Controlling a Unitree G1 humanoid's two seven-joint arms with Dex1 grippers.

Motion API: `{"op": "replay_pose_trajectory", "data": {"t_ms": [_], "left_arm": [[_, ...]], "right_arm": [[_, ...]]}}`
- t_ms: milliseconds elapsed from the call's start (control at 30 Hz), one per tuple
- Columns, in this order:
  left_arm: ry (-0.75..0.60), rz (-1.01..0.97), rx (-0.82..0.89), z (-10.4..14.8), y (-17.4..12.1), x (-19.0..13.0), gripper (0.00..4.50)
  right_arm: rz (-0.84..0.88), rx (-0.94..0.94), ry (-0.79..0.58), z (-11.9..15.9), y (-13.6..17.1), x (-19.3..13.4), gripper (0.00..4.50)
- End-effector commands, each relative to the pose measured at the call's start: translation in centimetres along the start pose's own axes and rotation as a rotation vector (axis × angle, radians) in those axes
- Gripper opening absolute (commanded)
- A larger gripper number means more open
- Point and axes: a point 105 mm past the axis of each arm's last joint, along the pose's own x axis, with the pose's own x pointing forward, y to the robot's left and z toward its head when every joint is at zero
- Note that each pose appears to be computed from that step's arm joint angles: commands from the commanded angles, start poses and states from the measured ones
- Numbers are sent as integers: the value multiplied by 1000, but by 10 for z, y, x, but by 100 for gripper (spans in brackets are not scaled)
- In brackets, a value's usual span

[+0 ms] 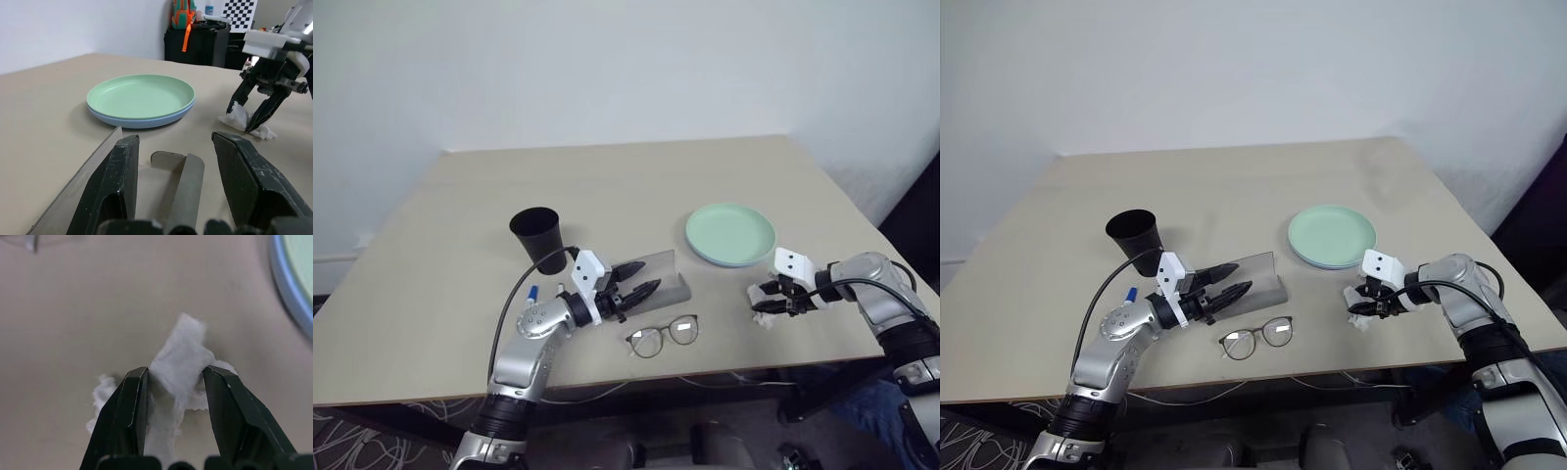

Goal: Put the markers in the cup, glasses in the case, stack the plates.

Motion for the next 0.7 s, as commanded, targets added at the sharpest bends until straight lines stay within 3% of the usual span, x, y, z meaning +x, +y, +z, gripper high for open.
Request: {"op": "replay_pose_trajectory", "data": {"t_ms": [33, 100, 233, 400, 600, 700], "left_arm": [[-33, -7, 43, 12, 1, 3, 248], [-33, -6, 43, 12, 1, 3, 248], [-33, -5, 43, 12, 1, 2, 248], [-34, -7, 42, 12, 0, 2, 248], [-32, -12, 39, 12, 0, 2, 248], [-30, -16, 37, 11, 0, 3, 248]], "right_arm": [[-35, -42, -13, 11, -8, -4, 174], [-30, -42, -24, 13, -8, -4, 135], [-15, -59, -60, 22, -7, -8, 5], [-30, -98, -130, 39, -10, -16, 5], [-201, -135, -323, 91, -44, -39, 5], [-293, -115, -364, 104, -62, -41, 5]]}}
